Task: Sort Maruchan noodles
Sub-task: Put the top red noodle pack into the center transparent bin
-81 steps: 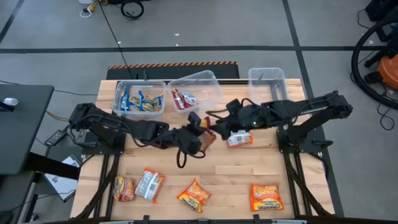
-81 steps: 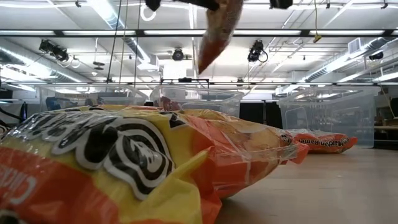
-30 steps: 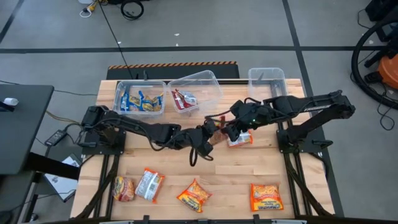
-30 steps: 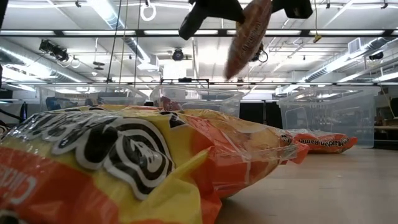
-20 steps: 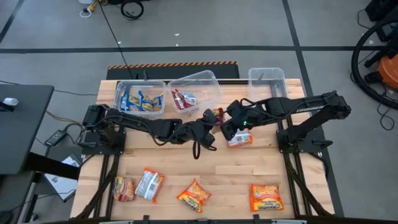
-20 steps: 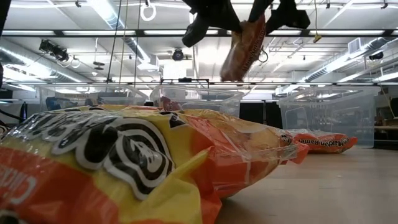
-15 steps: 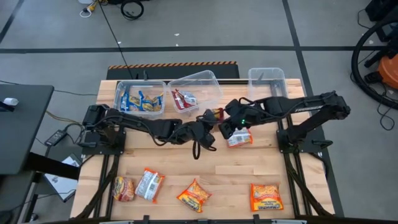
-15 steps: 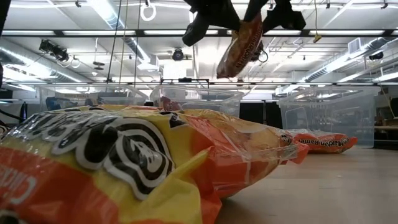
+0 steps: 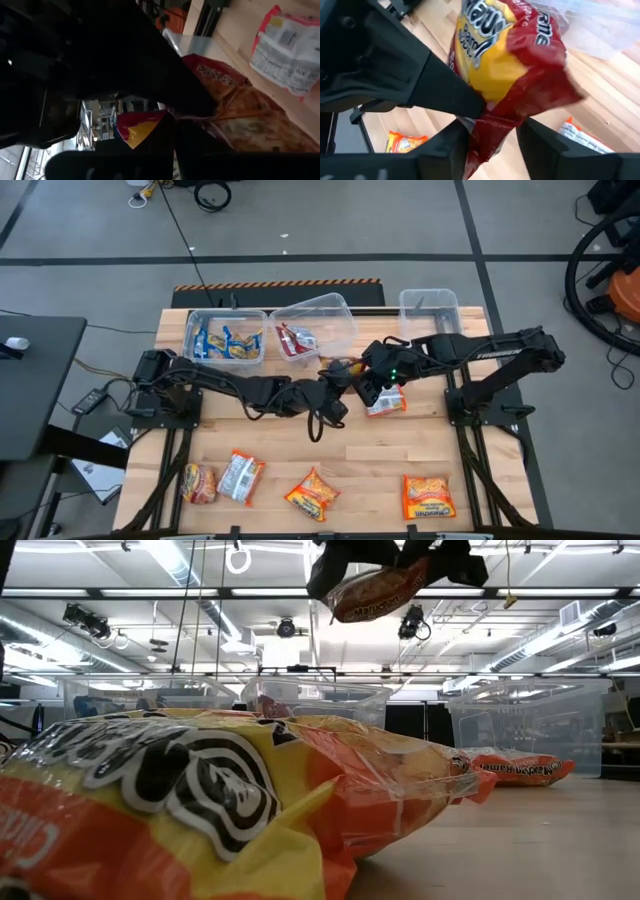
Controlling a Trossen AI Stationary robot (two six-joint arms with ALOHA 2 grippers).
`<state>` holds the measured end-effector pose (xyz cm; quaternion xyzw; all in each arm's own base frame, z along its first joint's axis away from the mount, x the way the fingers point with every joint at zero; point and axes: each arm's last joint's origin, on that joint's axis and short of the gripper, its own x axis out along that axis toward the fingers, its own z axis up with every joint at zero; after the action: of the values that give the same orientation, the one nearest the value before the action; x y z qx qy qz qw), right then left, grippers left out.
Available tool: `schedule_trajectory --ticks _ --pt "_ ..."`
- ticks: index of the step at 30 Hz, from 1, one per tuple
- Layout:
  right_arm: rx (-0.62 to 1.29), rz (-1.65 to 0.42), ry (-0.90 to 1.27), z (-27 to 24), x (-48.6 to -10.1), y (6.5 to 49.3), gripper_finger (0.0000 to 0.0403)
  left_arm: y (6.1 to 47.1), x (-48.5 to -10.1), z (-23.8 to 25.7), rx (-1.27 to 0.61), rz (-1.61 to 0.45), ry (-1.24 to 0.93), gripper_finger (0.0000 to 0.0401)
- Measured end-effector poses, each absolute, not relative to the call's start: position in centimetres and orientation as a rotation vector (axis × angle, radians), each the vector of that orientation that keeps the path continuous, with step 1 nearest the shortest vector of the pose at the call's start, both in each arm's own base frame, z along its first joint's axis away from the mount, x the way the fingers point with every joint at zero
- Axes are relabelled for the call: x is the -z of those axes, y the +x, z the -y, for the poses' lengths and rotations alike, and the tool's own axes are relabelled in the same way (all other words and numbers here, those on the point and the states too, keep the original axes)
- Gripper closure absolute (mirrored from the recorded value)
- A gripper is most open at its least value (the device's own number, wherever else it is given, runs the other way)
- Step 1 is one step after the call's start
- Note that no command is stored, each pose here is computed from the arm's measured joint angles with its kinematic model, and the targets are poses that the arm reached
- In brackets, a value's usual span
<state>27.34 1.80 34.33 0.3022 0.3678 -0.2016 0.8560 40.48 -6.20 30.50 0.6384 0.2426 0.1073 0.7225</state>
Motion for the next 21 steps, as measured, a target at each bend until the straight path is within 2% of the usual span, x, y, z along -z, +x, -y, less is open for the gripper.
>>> schedule_trajectory --ticks 6,12,17,21 --pt "0.433 -0.772 0.631 -1.8 -34.3 27.3 0.0308 40.4 -30.3 6.3 -0.232 -0.556 1.402 0.0392" --pt "0.448 -0.780 0.632 -1.7 -34.1 27.3 0.0381 40.1 -30.5 5.9 -0.306 -0.580 1.307 0.0356" --pt "0.450 -0.783 0.634 -1.7 -34.1 27.3 0.0387 38.8 -32.1 5.6 -0.373 -0.571 1.174 0.0300" --pt "0.459 -0.792 0.628 -1.6 -34.0 27.2 0.0385 36.3 -33.3 5.5 -0.455 -0.670 1.100 0.0246"
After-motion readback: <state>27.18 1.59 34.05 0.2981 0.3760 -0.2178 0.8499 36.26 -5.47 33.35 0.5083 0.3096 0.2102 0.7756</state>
